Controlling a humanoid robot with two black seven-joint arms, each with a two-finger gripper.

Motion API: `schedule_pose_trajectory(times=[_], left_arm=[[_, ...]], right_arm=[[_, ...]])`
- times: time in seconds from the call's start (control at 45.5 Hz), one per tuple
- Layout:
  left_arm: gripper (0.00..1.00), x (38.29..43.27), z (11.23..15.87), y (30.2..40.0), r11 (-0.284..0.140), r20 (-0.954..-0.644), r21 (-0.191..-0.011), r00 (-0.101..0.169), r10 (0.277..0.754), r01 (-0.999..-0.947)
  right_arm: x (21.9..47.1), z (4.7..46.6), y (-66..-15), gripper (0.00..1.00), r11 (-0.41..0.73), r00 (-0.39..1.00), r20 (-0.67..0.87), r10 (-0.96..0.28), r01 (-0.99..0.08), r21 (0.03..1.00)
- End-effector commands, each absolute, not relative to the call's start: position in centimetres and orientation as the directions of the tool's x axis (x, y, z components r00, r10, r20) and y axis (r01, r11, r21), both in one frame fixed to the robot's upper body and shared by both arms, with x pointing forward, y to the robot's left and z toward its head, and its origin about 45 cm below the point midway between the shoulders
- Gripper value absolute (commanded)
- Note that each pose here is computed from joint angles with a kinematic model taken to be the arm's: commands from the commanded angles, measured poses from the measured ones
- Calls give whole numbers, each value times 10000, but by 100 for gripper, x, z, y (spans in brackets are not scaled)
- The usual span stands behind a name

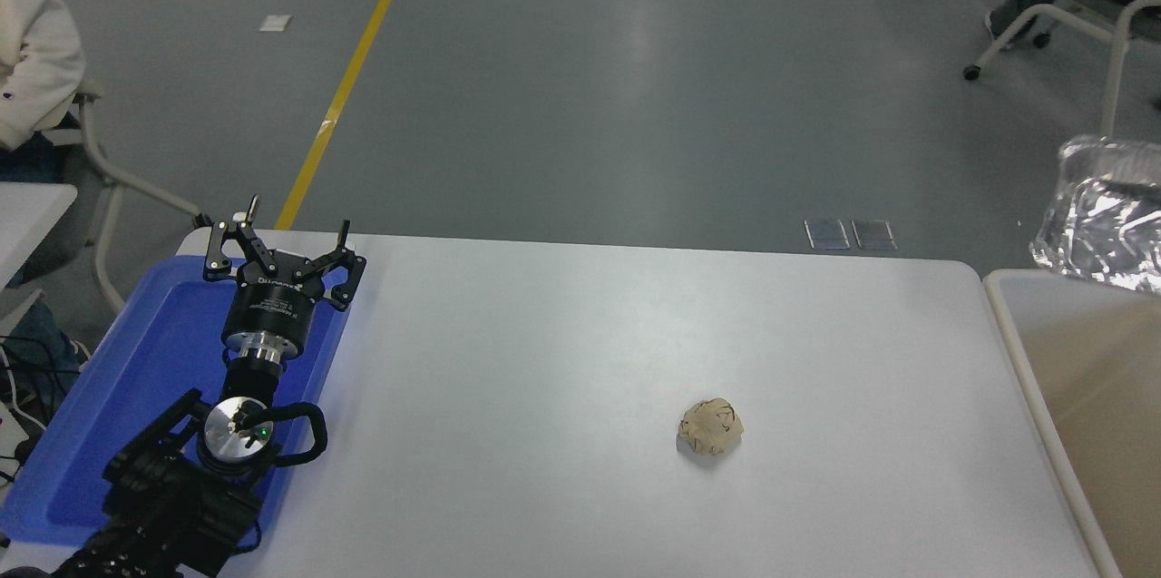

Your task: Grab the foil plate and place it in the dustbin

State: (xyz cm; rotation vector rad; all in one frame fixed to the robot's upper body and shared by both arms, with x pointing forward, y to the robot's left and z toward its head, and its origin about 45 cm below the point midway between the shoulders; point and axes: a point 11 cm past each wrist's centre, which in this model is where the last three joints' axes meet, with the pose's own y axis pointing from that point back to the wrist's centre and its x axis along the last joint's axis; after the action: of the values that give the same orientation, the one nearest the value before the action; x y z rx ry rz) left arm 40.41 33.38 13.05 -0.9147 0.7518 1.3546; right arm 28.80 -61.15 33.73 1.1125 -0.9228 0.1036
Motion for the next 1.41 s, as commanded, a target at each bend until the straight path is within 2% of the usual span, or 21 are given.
schedule_pose_trajectory(times=[0.0,0.286,0.505,0.923,1.231,1.385], left_arm=[[100,4041,1306,3339,-137,-8767,-1102,907,4725,-9938],[100,4041,1306,3339,-137,-8767,-1103,907,4725,-9938],[100,4041,1305,3340,-144,-8766,-1090,893,4729,-9939],[100,4041,1306,3342,-157,-8766,-1097,893,4729,-9938],[100,4041,1306,3342,-157,-8766,-1097,893,4729,-9938],[100,4041,1306,3342,-157,-8766,-1097,893,4729,-9938]], right_arm=[[2680,3151,-6688,0,5802,5654,7336,-3770,-4733,6629],[2561,2545,-6886,0,6066,5507,7276,-4090,-4317,6676],[2608,2121,-6784,0,5951,5812,7223,-3747,-4467,6681],[2468,1359,-6568,0,6017,5396,7263,-4259,-4306,6727],[2333,1269,-6615,0,6329,5150,7457,-4227,-4211,6497],[2350,1240,-6585,0,6321,5106,7498,-4208,-4278,6461]])
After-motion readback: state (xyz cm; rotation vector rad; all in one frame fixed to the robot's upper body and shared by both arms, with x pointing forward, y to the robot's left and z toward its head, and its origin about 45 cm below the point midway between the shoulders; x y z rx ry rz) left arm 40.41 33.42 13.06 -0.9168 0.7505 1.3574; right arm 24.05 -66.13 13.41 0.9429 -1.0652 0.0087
